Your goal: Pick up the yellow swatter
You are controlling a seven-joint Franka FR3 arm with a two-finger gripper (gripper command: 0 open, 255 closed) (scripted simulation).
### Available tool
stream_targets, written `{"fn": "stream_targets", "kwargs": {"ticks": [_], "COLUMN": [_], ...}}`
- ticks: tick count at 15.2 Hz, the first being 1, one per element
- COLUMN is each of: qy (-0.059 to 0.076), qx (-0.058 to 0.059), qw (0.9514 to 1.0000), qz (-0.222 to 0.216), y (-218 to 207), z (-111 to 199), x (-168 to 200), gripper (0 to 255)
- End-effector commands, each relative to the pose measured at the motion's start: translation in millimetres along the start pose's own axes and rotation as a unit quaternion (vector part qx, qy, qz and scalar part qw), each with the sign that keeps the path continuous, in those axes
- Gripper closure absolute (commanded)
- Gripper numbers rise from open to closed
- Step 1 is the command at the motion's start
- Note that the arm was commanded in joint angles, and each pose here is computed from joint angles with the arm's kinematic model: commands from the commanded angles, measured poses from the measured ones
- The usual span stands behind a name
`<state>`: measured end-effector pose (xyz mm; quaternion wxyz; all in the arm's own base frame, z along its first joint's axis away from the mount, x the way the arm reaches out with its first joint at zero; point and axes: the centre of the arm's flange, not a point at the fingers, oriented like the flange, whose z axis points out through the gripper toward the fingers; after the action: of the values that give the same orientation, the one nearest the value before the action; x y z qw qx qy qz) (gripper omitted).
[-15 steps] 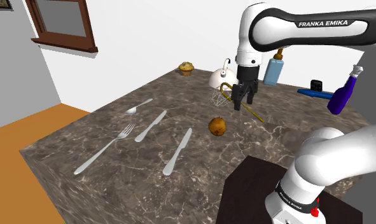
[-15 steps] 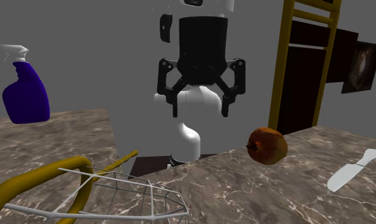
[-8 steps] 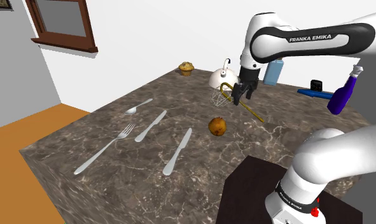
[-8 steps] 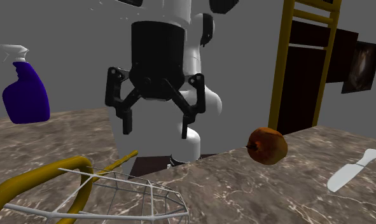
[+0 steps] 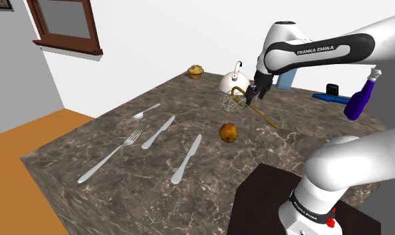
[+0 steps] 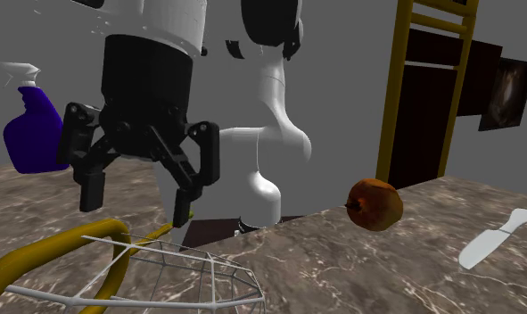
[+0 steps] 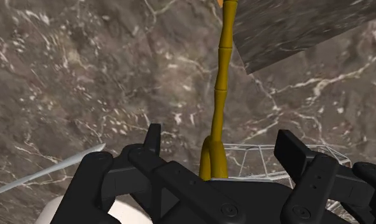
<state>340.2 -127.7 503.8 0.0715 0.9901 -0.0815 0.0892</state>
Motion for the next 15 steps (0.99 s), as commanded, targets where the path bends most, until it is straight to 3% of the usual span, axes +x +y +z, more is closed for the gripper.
{"fn": "stream_targets", "kwargs": {"ticks": [1,7,8,15], "qy": [0.004,0.004,0.004,0.004], "qx": [-0.001,-0.001,-0.001,-0.001], "qw": [1.0,1.0,1.0,1.0], "qz": [0.001,0.001,0.001,0.001], "y": [-1,-4,-4,-4], "z": [10,33,34,34], "x": [0,-5,-5,-5], "gripper": [0,0,255,255]}}
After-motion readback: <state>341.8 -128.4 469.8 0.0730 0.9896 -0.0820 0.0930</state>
